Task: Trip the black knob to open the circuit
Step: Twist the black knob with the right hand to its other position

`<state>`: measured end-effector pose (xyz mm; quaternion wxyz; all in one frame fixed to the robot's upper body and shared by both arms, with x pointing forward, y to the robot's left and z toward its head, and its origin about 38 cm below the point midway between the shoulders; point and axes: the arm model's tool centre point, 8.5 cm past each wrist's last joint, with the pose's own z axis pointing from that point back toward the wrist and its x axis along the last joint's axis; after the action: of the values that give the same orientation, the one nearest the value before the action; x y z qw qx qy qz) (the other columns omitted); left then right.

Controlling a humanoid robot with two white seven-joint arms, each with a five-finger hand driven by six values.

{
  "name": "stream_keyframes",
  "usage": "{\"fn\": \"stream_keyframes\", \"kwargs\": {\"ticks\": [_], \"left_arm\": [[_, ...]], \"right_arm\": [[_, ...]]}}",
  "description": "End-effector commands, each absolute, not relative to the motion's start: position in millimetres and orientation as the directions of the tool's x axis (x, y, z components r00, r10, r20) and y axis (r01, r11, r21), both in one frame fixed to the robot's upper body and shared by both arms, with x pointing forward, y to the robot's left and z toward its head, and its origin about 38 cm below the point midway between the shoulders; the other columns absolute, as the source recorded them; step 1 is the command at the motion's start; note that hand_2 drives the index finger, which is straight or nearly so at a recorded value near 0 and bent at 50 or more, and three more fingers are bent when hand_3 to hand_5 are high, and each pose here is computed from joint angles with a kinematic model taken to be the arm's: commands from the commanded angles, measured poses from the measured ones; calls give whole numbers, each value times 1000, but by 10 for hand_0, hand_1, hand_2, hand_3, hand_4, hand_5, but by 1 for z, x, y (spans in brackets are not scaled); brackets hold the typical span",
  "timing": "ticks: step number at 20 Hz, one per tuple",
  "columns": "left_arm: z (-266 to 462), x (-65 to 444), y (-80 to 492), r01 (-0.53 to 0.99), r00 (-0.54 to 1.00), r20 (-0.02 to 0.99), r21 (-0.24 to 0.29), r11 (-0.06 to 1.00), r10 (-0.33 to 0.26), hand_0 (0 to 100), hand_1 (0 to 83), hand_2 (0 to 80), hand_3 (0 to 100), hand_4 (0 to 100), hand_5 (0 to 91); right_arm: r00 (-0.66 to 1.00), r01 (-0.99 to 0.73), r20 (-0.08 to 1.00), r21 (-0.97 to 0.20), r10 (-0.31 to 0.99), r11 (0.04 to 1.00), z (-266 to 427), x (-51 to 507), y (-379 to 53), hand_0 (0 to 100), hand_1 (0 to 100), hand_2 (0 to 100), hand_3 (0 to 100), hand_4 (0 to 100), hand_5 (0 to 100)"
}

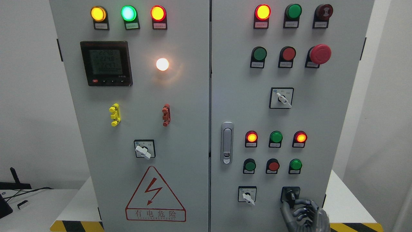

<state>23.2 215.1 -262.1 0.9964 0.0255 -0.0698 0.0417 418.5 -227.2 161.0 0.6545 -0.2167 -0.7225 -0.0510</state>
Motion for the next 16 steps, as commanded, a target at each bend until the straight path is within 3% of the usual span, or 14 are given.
{"fn": "stream_keyframes", "kwargs": {"ticks": [1, 16], "left_arm": [[-262, 24, 214, -56, 989, 142, 43, 998, 49, 120, 389, 0, 0, 0, 0], [-262, 24, 215, -56, 989, 142, 45, 997, 49, 120, 389, 0, 0, 0, 0]], "right_arm": [[-43, 385, 970, -207, 241, 900, 160, 418, -233, 300, 732, 532, 796, 845, 963], [-53, 366, 971, -200, 235, 909, 160, 419, -228, 306, 726, 555, 817, 856, 972]]}}
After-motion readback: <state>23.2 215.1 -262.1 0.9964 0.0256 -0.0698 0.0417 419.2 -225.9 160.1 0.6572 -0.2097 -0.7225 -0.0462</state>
